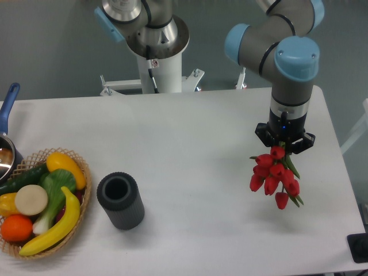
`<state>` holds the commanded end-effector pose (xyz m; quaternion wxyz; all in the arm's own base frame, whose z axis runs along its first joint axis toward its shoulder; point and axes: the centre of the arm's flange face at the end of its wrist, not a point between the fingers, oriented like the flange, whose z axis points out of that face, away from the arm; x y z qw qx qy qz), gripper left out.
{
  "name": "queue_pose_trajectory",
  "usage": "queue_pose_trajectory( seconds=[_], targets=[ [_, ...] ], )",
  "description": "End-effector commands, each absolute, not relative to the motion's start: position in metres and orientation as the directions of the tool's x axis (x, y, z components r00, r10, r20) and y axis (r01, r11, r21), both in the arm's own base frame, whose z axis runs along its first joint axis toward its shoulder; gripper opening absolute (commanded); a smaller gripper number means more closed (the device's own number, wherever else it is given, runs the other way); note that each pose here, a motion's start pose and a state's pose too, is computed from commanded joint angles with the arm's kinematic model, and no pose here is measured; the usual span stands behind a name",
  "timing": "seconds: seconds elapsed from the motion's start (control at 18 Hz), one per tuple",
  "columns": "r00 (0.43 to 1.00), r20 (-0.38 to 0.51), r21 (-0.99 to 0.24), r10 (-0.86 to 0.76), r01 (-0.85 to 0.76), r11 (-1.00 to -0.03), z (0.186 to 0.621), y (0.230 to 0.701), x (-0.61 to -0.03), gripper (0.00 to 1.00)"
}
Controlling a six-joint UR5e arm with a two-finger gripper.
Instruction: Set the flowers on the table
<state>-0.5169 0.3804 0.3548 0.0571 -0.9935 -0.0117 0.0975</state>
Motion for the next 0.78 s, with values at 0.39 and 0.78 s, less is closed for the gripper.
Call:
queue_pose_trajectory(
  seconds=[0.39,0.78],
  targets=[
    [0.986,-0.163,-0.098,0.031,0.015,-0.995,0.339,0.378,-0.507,0.08],
    [0.993,-0.118,-0.069,0.009,0.001,-0.998,0.31,0.382,-0.488,0.12]
  ],
)
